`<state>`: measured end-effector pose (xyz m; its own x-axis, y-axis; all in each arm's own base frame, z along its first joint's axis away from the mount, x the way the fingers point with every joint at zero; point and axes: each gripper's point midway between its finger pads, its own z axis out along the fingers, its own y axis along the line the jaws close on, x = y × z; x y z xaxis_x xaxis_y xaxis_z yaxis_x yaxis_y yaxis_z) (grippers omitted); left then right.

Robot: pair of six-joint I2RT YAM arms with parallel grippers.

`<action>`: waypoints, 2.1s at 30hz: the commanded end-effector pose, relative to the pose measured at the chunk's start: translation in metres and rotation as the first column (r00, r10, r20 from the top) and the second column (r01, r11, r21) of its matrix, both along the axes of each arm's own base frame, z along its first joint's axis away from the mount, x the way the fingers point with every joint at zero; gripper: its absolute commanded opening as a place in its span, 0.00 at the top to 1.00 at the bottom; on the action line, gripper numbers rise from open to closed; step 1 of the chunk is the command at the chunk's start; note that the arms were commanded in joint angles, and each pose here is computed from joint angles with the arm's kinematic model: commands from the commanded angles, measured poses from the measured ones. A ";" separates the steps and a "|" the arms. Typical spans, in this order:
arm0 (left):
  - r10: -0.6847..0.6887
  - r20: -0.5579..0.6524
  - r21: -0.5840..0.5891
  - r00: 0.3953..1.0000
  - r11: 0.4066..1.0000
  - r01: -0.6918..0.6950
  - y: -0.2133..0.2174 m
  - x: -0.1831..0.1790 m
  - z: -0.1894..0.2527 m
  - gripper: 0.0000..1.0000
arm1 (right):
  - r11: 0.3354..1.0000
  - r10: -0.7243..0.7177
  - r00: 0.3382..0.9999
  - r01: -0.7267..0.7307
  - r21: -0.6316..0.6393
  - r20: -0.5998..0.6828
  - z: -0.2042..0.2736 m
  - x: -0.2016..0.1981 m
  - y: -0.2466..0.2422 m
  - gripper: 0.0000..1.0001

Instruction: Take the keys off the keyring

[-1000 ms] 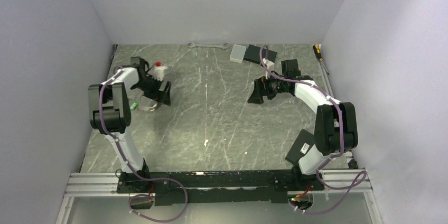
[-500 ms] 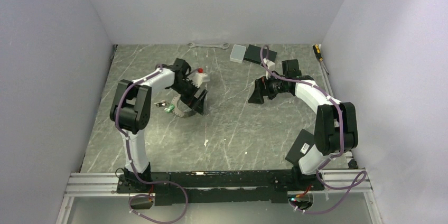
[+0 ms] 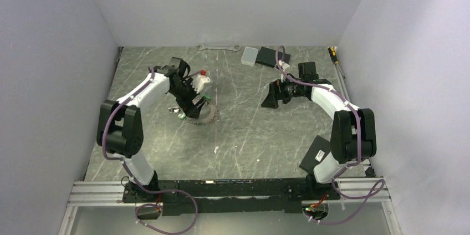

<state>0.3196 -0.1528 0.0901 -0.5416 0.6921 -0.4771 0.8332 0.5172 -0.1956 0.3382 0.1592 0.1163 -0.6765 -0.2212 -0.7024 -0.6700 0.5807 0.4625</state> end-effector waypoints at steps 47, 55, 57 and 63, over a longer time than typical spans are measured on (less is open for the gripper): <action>-0.600 0.265 0.191 0.755 0.800 0.568 0.007 -0.025 -0.056 0.84 | 0.997 0.029 0.993 -0.038 0.070 0.118 0.030 0.001 0.005 0.00; -0.530 0.237 0.064 0.814 0.845 0.531 -0.014 -0.032 -0.021 1.00 | 0.997 0.024 0.988 -0.036 0.075 0.153 0.036 0.004 0.009 0.00; -0.508 0.237 0.026 0.828 0.855 0.518 -0.021 -0.032 -0.007 1.00 | 0.997 0.030 0.983 -0.044 0.069 0.182 0.040 0.004 0.012 0.00; -0.447 0.233 -0.078 0.864 0.877 0.475 -0.039 -0.030 0.025 1.00 | 0.995 0.082 0.945 -0.094 0.022 0.317 0.056 0.003 0.026 0.00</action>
<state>0.3024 -0.1732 0.0903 0.0261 0.8238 -0.5663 0.9980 0.0115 0.0627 0.3347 0.1738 0.1414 -0.5703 -0.2128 -0.7934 -0.7477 0.5346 0.3940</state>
